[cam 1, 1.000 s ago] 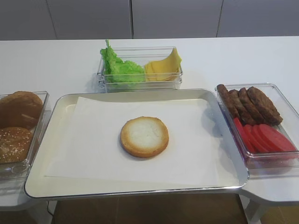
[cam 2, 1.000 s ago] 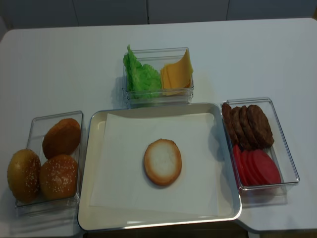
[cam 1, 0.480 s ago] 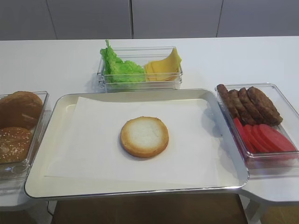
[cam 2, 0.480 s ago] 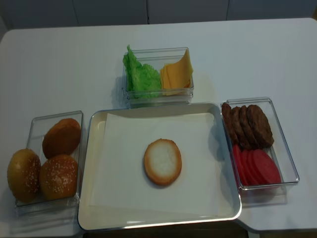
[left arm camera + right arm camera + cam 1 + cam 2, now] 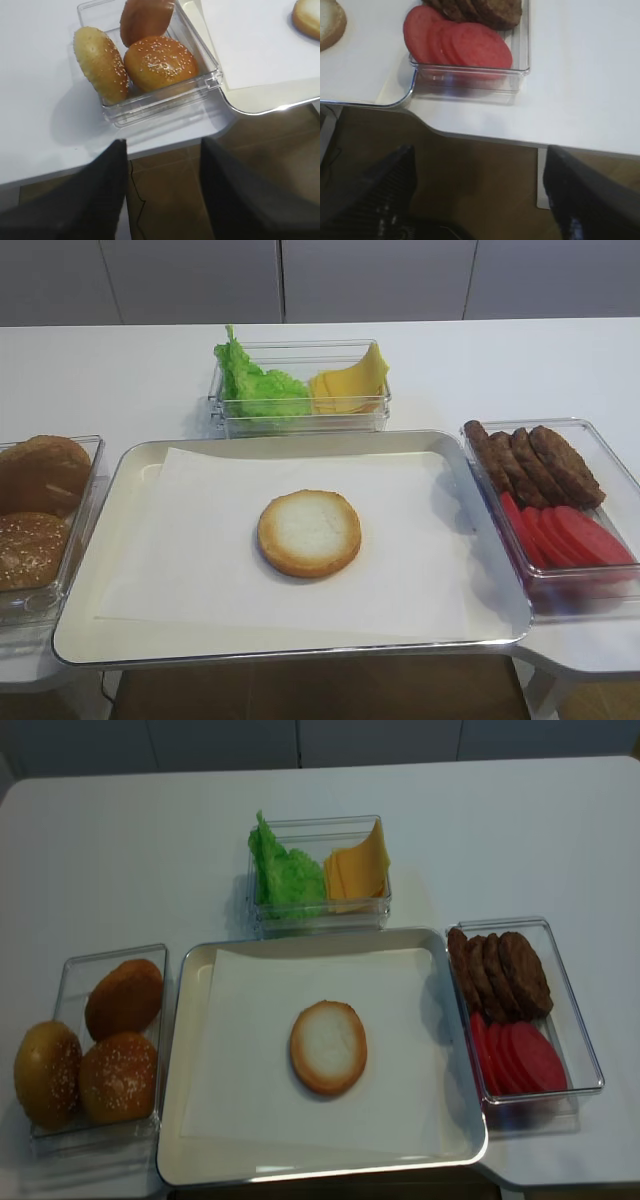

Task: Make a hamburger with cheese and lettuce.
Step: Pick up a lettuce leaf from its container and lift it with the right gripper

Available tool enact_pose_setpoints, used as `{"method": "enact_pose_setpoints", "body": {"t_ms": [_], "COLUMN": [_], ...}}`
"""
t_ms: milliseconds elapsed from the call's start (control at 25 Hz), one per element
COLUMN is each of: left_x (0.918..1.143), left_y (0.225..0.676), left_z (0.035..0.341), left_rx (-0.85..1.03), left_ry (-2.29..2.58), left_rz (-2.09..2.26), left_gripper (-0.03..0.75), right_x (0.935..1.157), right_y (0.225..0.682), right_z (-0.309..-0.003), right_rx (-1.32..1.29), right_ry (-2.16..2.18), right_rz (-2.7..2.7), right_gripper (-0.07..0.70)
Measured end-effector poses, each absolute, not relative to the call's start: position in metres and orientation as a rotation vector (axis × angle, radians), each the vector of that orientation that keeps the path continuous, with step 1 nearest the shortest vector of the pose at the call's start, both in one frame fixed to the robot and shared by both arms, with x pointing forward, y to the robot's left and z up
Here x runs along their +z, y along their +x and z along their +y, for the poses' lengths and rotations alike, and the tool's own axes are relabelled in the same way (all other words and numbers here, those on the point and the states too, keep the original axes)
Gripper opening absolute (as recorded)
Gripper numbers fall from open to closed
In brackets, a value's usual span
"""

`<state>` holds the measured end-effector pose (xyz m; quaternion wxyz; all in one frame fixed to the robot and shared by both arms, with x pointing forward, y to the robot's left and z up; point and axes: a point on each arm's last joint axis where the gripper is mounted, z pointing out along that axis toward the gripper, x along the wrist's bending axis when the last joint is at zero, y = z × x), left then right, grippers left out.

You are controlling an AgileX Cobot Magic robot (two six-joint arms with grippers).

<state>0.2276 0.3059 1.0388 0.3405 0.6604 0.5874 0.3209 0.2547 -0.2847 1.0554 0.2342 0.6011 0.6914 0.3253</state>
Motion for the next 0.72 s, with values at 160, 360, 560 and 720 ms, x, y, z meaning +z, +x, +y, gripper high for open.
{"method": "enact_pose_setpoints", "body": {"t_ms": [160,360,560,720], "left_x": [1.039,1.039,1.039,1.039], "left_y": [0.228,0.228,0.228,0.228], "left_z": [0.306,0.306,0.306,0.306], "left_rx": [0.835,0.835,0.835,0.835], "left_ry": [1.718,1.718,1.718,1.718], "left_rz": [1.529,1.529,1.529,1.529], "left_gripper": [0.352,0.352,0.352,0.352], "right_x": [1.063,1.069,1.069,1.081], "right_y": [0.264,0.27,0.281,0.3], "right_z": [-0.278,-0.271,-0.264,-0.262], "right_rx": [0.952,1.08,1.091,1.028], "right_ry": [1.703,1.649,1.659,1.759], "right_rz": [1.956,1.955,2.08,2.152], "right_gripper": [0.619,0.619,0.619,0.619]}}
